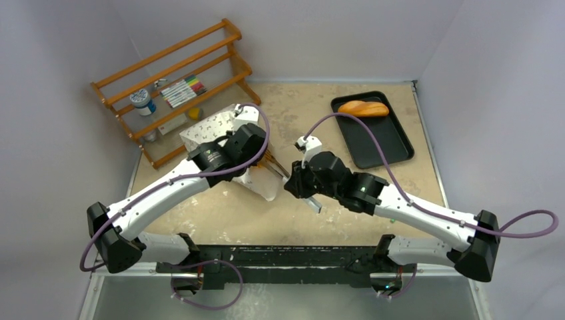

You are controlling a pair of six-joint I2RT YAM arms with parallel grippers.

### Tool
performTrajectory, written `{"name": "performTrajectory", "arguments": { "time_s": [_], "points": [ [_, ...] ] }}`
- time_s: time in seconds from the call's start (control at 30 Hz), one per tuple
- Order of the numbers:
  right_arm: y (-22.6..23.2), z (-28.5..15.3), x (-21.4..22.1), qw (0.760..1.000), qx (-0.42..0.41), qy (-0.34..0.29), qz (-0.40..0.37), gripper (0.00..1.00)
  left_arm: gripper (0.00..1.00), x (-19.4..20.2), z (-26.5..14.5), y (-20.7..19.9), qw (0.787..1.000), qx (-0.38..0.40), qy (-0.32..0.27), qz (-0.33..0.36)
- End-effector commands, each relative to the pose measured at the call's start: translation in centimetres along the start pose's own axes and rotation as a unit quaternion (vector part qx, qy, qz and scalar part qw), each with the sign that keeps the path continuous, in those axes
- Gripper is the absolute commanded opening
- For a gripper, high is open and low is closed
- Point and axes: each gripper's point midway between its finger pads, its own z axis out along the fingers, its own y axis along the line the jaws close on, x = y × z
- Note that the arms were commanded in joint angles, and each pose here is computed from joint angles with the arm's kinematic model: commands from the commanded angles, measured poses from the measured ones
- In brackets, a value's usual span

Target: Take the fake bread out of the paper bag

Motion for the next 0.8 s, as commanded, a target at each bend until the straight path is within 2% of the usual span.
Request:
{"name": "performTrajectory", "arguments": {
  "time_s": [0.0, 0.4, 0.57, 0.77],
  "points": [
    [-0.8, -2.0, -2.5, 0.997, 0.017, -0.067, 0.035, 0.00, 0.00, -3.6, -0.1, 0.0, 0.997, -0.023, -0.050, -0.049],
    [-3.0, -6.3, -2.7, 0.992, 0.047, -0.096, 0.064, 0.00, 0.00, -6.5, 3.1, 0.4, 0.990, -0.052, -0.066, -0.114],
    [-3.8, -7.8, -2.6, 0.991, 0.059, -0.100, 0.066, 0.00, 0.00, -8.6, 4.2, -0.6, 0.985, -0.039, -0.081, -0.150],
    [-4.2, -9.6, -2.6, 0.989, 0.054, -0.114, 0.078, 0.00, 0.00, -9.7, 6.9, -2.3, 0.984, -0.045, -0.077, -0.156]
  ]
}}
